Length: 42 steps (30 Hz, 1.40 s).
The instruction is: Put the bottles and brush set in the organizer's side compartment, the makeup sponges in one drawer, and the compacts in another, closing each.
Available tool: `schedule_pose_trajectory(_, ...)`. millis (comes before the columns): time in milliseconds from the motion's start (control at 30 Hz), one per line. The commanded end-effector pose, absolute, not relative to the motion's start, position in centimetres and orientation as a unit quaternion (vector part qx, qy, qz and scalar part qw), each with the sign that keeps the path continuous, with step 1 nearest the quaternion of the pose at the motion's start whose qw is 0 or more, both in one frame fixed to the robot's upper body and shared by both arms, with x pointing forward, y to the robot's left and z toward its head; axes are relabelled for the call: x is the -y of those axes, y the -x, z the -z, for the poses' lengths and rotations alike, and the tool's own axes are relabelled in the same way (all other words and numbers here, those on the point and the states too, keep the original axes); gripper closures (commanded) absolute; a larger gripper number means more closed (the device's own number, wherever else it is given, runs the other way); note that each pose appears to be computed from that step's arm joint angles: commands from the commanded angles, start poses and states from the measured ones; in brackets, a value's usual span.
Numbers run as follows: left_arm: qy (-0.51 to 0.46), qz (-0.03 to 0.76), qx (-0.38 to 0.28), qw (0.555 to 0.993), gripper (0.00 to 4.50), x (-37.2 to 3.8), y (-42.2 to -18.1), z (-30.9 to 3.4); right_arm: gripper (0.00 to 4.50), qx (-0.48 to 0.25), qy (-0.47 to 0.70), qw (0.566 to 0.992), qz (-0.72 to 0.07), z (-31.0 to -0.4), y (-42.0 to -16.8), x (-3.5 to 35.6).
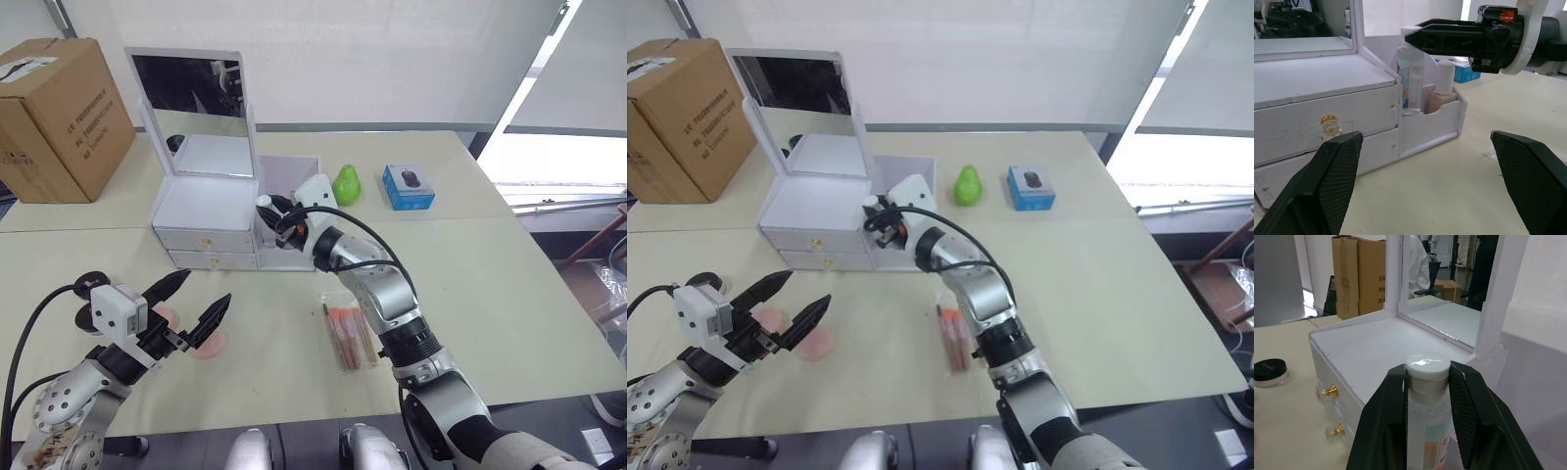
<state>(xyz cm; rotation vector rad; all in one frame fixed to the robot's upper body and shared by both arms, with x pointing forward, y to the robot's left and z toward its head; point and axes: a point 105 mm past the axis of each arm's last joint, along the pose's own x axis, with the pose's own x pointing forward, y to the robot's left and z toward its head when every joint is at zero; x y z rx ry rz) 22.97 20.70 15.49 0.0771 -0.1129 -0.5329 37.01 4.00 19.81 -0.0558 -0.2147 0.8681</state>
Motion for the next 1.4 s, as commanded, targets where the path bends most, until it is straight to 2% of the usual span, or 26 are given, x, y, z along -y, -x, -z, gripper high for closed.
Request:
schedule_pose_trajectory(33, -0.047, 0.273, 0.082, 0.957, 0.00, -20.2, -22.8, -17.0, 3.62, 0.097, 0.037, 0.908, -0.405, -19.2, -37.6, -3.8)
schedule_pose_trajectory(233, -0.048, 0.275, 0.082, 0.957, 0.00, -20.2, -22.8, -17.1, 3.62, 0.098, 0.039, 0.909, -0.404, -18.9, -37.8, -3.9)
schedule_pose_trajectory(500, -0.046, 0.276, 0.081, 0.957, 0.00, -20.1, -22.8, -17.1, 3.62, 0.072, 0.058, 0.906, -0.413, -17.0, -37.4, -4.2)
schedule_pose_trajectory(767, -0.045, 0.275, 0.077, 0.957, 0.00, -20.2, -22.9, -17.0, 3.62, 0.068, 0.052, 0.900, -0.427, -16.9, -37.0, -4.8)
schedule_pose_trajectory(967, -0.044, 0.274, 0.077, 0.958, 0.00, -20.3, -22.9, -17.0, 1.58, 0.081, 0.030, 0.900, -0.427, -17.7, -37.0, -4.6)
schedule_pose_trajectory(1067, -0.045, 0.272, 0.077, 0.958, 0.00, -20.5, -22.9, -17.0, 0.55, 0.105, 0.016, 0.899, -0.426, -19.1, -36.8, -4.5)
schedule_pose_trajectory(1133, -0.046, 0.270, 0.077, 0.959, 0.00, -20.7, -23.0, -17.0, 0.05, 0.135, 0.015, 0.894, -0.427, -20.7, -36.4, -4.3)
schedule_pose_trajectory(1400, -0.059, 0.270, 0.057, 0.959, 0.00, -23.2, -23.3, -16.9, 0.05, 0.232, 0.003, 0.869, -0.436, -27.4, -33.7, -1.9)
